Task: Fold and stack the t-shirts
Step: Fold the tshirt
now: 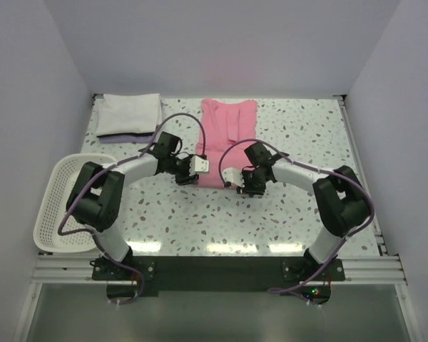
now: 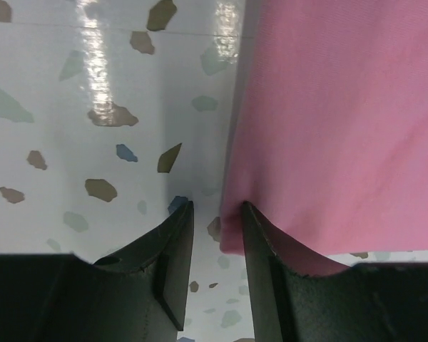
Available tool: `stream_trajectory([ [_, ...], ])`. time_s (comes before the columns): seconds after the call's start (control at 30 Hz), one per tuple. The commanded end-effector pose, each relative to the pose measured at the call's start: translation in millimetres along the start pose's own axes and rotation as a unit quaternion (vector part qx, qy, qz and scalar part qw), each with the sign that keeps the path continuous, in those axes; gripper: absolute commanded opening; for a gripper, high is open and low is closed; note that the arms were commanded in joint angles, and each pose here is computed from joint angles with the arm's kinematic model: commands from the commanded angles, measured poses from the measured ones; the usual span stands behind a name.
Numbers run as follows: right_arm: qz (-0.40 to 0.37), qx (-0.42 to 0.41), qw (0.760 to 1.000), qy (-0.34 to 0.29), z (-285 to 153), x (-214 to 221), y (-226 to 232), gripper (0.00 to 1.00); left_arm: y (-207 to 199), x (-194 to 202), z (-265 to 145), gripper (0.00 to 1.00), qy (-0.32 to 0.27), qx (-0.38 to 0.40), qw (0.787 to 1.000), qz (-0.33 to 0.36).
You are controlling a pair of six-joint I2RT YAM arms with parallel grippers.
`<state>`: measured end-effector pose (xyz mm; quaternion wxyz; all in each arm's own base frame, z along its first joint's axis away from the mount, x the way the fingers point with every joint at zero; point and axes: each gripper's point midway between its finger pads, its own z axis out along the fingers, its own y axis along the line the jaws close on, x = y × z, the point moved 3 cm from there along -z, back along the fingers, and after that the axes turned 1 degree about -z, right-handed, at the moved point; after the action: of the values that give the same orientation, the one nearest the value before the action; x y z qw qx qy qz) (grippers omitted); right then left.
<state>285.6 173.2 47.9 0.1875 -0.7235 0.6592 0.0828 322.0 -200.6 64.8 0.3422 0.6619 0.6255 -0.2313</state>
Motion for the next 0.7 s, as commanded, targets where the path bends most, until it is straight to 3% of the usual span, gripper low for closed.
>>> stream_trajectory([
  [0.0, -0.004, 0.049, 0.999, -0.001, 2.9, -0.1, -20.2, 0.37, 2.6, -3.3, 7.5, 0.47, -0.010, 0.001, 1.000, 0.021],
  [0.3, -0.002, 0.041, 0.999, 0.021, 16.5, 11.8, -16.0, 0.29, -3.6, 4.0, 14.6, 0.46, 0.018, 0.026, 0.999, 0.011],
  [0.4, -0.002, 0.042, 0.999, 0.022, 16.5, 14.2, -13.7, 0.21, -12.3, 11.1, 12.3, 0.47, 0.031, 0.032, 0.999, 0.023],
  [0.53, 0.000, 0.040, 0.999, 0.022, 16.4, 14.4, -11.2, 0.00, -13.2, 15.6, 13.4, 0.47, 0.041, 0.030, 0.998, 0.023],
  [0.67, 0.008, 0.045, 0.999, 0.019, 11.5, 11.9, -12.4, 0.00, -10.0, 21.6, 18.0, 0.39, 0.058, 0.035, 0.998, 0.014],
])
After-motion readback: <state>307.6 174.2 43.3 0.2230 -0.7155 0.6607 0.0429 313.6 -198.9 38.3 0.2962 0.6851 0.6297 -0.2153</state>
